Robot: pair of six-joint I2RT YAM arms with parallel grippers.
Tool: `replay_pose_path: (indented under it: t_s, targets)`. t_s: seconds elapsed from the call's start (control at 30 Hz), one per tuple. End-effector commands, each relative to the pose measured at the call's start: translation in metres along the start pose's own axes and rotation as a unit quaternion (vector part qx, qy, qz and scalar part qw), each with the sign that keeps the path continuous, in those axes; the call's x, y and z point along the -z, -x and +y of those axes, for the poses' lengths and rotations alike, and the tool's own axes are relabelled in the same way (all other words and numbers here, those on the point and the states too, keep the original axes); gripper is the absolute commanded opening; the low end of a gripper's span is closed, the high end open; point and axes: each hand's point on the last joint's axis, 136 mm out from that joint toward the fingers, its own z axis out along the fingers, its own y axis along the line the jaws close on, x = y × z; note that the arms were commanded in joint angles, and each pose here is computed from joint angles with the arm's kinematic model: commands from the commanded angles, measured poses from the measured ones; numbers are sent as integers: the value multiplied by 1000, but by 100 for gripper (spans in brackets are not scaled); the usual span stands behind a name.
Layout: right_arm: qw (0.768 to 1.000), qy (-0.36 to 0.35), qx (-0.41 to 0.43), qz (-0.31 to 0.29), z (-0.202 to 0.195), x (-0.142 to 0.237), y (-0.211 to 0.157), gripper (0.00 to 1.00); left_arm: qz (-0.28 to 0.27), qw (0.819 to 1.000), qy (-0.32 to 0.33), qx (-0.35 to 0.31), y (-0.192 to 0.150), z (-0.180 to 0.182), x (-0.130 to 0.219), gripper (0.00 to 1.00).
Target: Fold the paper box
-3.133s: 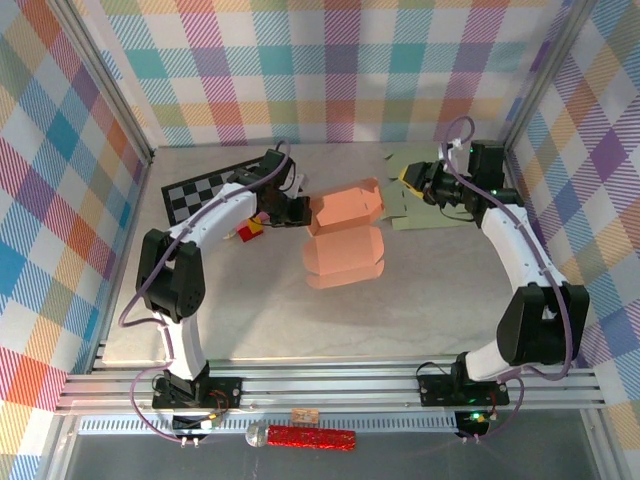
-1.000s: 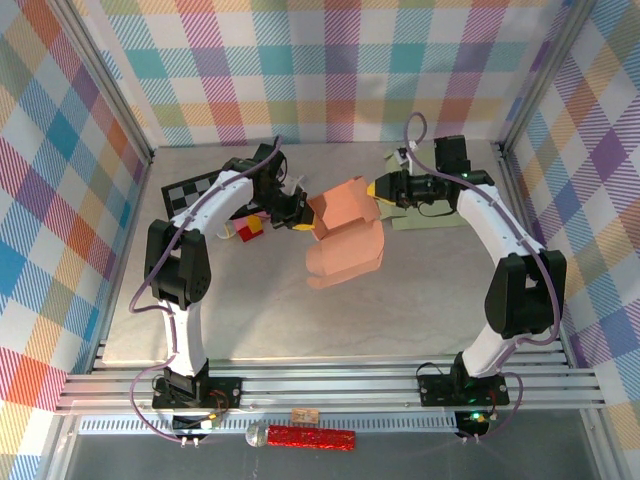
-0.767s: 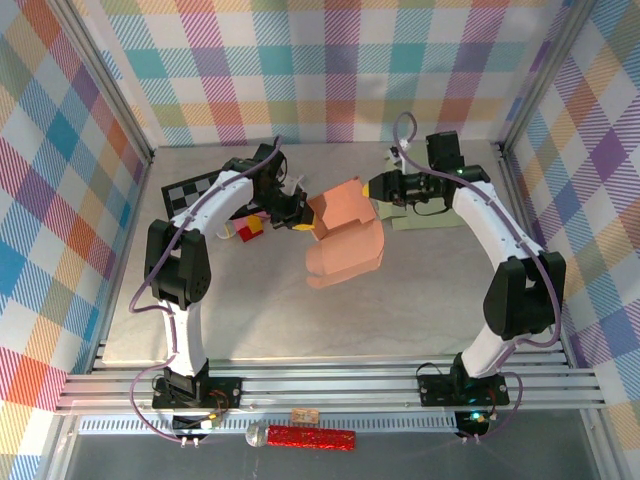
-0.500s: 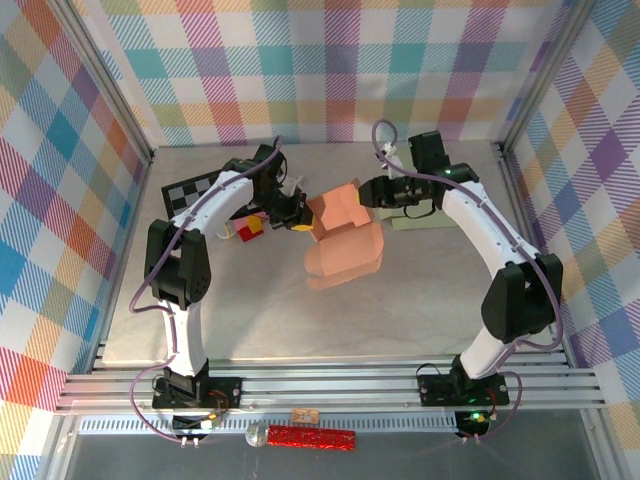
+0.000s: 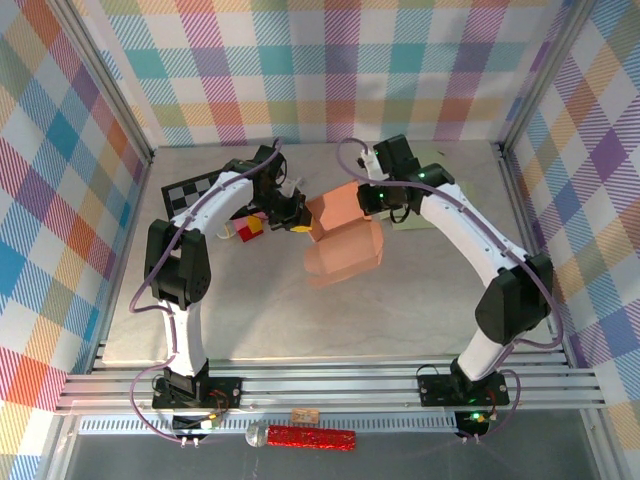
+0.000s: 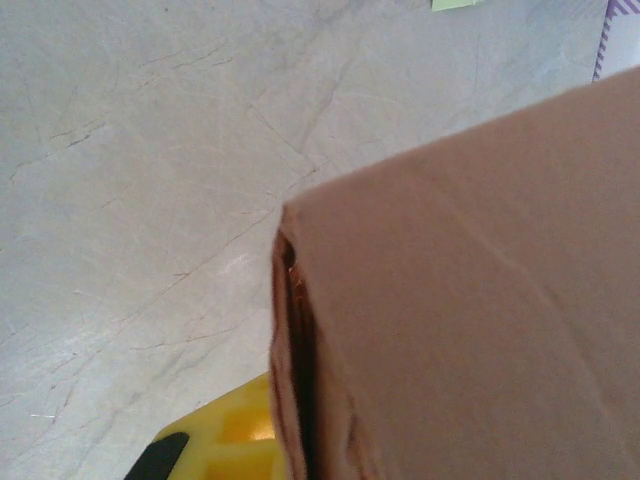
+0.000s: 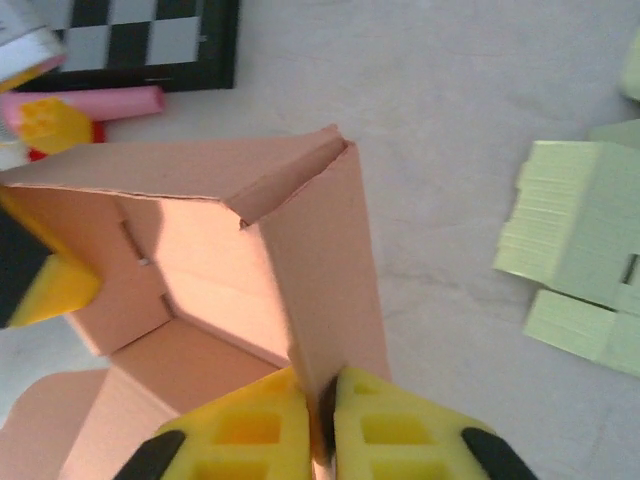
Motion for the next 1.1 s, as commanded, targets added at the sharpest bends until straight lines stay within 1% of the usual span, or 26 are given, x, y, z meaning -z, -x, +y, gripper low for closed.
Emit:
replay_pose_path:
  t_s: [0.0, 0.03, 0.13, 0.23, 0.27, 0.3, 0.33, 0.4, 0.5, 0.63, 0.77, 0.8, 0.87, 0.9, 1.0, 1.07]
  targets:
    - [995, -96, 2, 13, -17, -3, -2, 3, -17, 1000, -18, -10, 0, -16, 14, 0]
    - [993, -120, 2, 15, -21, -3, -2, 0, -18, 1000, -17, -10, 0, -16, 14, 0]
    - [985, -171, 12, 27, -24, -5, -2, 0, -17, 1000, -14, -9, 0, -17, 12, 0]
    - [981, -190, 16, 34, -22, -9, 0, 0, -16, 1000, -10, -8, -1, -17, 9, 0]
    - [981, -189, 15, 34, -21, -10, 0, 1, -15, 1000, -10, -7, -1, -17, 8, 0]
    - [981, -188, 15, 34, -21, -11, 1, 8, -14, 1000, -9, -7, -2, -17, 8, 0]
    - [982, -188, 16, 33, -21, -12, 2, 11, -14, 1000, -9, -7, -2, -17, 8, 0]
    - [982, -187, 22, 36, -20, -15, 4, 15, -14, 1000, -8, -8, -2, -17, 8, 0]
    - [981, -189, 29, 37, -20, -18, 8, 18, -13, 1000, -8, -8, -2, -18, 7, 0]
    - [979, -199, 34, 39, -22, -21, 13, 14, -13, 1000, -8, -8, -3, -18, 7, 0]
    - [974, -220, 35, 46, -27, -23, 14, 13, -12, 1000, -7, -9, -2, -19, 7, 0]
    - [971, -230, 35, 47, -29, -23, 14, 12, -11, 1000, -6, -9, -3, -19, 6, 0]
    - [966, -253, 34, 47, -35, -21, 14, 5, -11, 1000, -3, -9, -3, -18, 6, 0]
    - [962, -267, 35, 45, -37, -18, 16, 1, -10, 1000, -1, -8, -3, -18, 5, 0]
    - [952, -301, 48, 36, -39, -12, 20, 0, -8, 1000, 3, -5, -3, -16, 4, 0]
    - [952, -301, 48, 35, -37, -12, 20, 0, -9, 1000, 6, -4, -3, -16, 4, 0]
